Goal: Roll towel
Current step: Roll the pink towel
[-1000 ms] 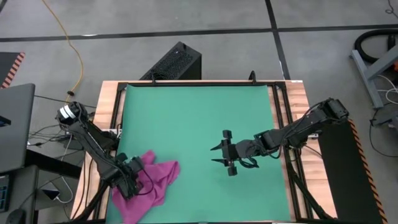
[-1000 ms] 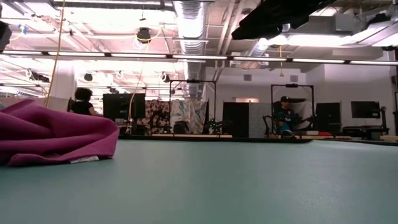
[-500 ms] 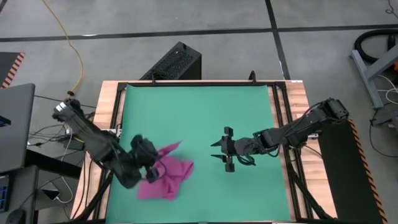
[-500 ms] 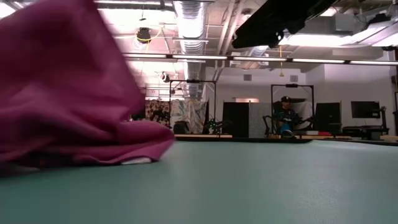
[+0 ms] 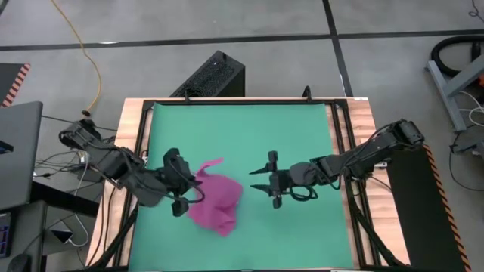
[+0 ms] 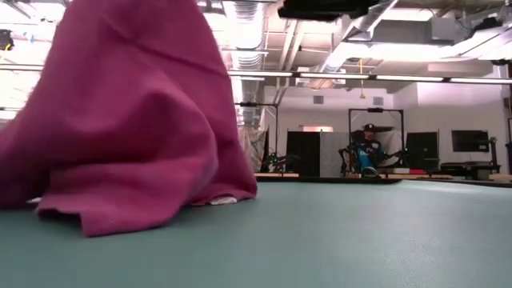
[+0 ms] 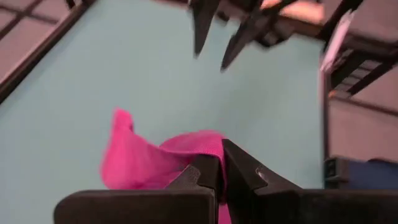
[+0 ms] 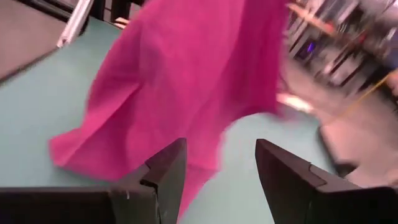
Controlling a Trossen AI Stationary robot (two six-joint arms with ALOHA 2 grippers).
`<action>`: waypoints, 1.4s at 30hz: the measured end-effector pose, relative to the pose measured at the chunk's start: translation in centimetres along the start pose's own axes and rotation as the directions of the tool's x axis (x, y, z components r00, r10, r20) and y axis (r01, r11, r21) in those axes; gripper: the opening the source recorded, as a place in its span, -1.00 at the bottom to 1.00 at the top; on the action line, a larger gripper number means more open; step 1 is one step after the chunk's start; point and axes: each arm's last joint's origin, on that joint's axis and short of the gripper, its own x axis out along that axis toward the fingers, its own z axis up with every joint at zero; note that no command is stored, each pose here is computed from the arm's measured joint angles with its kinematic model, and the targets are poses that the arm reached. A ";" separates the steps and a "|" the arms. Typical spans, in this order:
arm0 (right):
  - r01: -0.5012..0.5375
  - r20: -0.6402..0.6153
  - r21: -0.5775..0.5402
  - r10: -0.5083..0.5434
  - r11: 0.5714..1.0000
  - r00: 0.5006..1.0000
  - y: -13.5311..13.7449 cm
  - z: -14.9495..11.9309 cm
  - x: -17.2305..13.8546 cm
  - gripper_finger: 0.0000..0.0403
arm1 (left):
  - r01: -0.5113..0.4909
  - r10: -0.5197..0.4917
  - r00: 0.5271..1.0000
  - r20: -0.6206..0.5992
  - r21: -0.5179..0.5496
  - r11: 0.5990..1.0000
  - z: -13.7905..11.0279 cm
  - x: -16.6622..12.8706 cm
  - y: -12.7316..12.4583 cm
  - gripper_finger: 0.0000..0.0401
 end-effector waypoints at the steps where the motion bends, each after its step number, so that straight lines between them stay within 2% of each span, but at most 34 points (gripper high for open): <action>1: 0.020 0.012 -0.025 -0.019 1.000 1.000 -0.2 0.3 0.0 0.05 | -0.013 0.013 1.000 -0.021 0.004 1.000 -0.2 0.4 -0.1 -1.00; 3: 0.043 0.045 -0.049 -0.041 0.998 0.998 -0.8 0.9 0.2 0.05 | -0.033 0.034 0.998 -0.055 0.016 0.999 -0.4 1.3 -0.2 -1.00; 6: 0.016 0.106 -0.071 -0.008 0.997 0.994 -1.4 1.4 1.0 0.05 | -0.018 0.024 0.994 -0.108 0.059 0.998 -0.6 2.5 -0.6 -1.00; 13: -0.106 0.096 -0.089 0.114 0.990 0.989 -1.8 0.6 4.9 0.05 | 0.145 -0.097 0.955 -0.281 0.156 0.977 -1.4 5.5 -2.0 -1.00; 16: -0.193 0.104 -0.100 0.203 0.976 0.974 -1.6 0.1 6.2 0.05 | 0.264 -0.194 0.921 -0.338 0.177 0.948 -1.6 6.3 -2.9 -1.00; 18: -0.244 0.116 -0.124 0.258 0.962 0.959 -1.3 0.0 6.9 0.05 | 0.365 -0.284 0.887 -0.365 0.174 0.915 -1.6 6.3 -3.5 -1.00; 23: -0.277 0.131 -0.150 0.297 0.949 0.946 -0.8 0.4 8.6 0.05 | 0.499 -0.409 0.817 -0.407 0.142 0.855 -1.6 6.0 -4.2 -1.00; 29: -0.321 0.114 -0.189 0.345 0.928 0.932 0.1 -0.2 11.8 0.05 | 0.575 -0.460 0.765 -0.450 0.156 0.803 -1.8 6.0 -4.4 -1.00; 35: -0.305 0.132 -0.242 0.342 0.921 0.930 -0.4 0.2 13.7 0.05 | 0.598 -0.473 0.744 -0.472 0.154 0.787 -1.9 6.1 -4.4 -1.00; 42: -0.427 0.267 -0.253 0.487 0.868 0.831 -1.8 2.2 13.7 0.03 | 0.604 -0.455 0.747 -0.485 0.208 0.769 -1.8 6.5 -3.9 -1.00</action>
